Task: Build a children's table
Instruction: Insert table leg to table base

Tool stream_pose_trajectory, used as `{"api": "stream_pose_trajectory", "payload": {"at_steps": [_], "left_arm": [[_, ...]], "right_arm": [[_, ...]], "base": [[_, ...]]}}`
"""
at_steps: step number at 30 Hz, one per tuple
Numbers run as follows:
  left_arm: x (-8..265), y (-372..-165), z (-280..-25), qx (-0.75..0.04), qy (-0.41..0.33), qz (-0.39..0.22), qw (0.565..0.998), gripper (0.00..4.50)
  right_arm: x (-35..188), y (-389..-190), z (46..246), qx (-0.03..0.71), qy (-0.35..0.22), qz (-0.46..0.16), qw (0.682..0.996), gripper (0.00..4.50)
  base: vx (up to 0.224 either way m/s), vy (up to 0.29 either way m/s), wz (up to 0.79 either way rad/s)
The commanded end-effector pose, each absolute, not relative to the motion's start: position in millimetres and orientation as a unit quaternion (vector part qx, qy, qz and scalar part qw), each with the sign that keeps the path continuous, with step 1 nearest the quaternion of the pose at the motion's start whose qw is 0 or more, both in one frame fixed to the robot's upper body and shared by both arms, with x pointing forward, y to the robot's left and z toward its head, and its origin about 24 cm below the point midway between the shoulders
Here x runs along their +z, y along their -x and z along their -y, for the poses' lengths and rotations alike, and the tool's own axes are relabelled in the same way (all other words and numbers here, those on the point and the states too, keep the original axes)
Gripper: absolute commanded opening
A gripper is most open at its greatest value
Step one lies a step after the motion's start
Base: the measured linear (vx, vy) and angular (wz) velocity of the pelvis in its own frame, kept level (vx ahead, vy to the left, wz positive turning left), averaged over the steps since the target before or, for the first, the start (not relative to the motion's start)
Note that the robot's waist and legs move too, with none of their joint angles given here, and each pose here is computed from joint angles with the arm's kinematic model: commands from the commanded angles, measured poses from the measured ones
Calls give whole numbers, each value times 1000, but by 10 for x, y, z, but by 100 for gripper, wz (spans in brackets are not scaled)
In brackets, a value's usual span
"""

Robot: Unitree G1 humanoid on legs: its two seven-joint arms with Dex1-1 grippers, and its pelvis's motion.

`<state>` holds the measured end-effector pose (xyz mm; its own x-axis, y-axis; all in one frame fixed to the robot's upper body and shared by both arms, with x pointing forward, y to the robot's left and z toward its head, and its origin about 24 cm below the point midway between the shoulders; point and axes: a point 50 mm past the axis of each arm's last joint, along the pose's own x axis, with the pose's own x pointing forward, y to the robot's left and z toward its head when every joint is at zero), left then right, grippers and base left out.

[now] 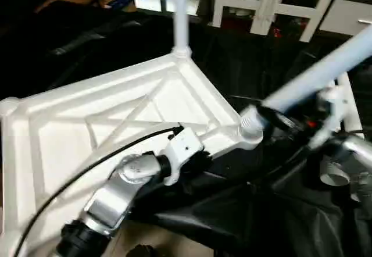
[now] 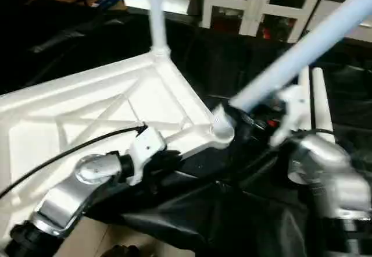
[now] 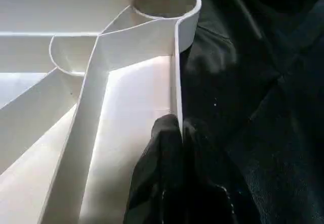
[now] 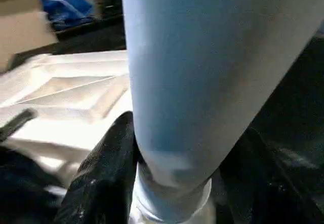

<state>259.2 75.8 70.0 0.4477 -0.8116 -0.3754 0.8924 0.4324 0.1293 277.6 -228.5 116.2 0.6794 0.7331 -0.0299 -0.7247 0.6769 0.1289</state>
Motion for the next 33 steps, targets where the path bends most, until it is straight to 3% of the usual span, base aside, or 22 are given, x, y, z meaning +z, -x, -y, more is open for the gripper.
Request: {"api": "stream_pose_trajectory", "payload": {"at_steps": [1, 11, 18, 33], "left_arm": [[539, -2529, -808, -526, -155, -164, 820, 0], [587, -2456, -812, -587, -157, -130, 784, 0], [620, -2451, -862, -612, -169, -129, 762, 0], [602, -2527, -924, -599, -177, -128, 770, 0]], "right_arm": [[1158, -2743, 2314, 412, -47, -50, 908, 187], [1151, -2804, 2282, 413, 10, -30, 910, 187], [972, -2756, 2246, 466, 94, -98, 875, 186], [1123, -2645, 2412, 487, 54, -102, 866, 186]], "base": [[0, 0, 0], [0, 0, 0], [0, 0, 0], [0, 0, 0]]}}
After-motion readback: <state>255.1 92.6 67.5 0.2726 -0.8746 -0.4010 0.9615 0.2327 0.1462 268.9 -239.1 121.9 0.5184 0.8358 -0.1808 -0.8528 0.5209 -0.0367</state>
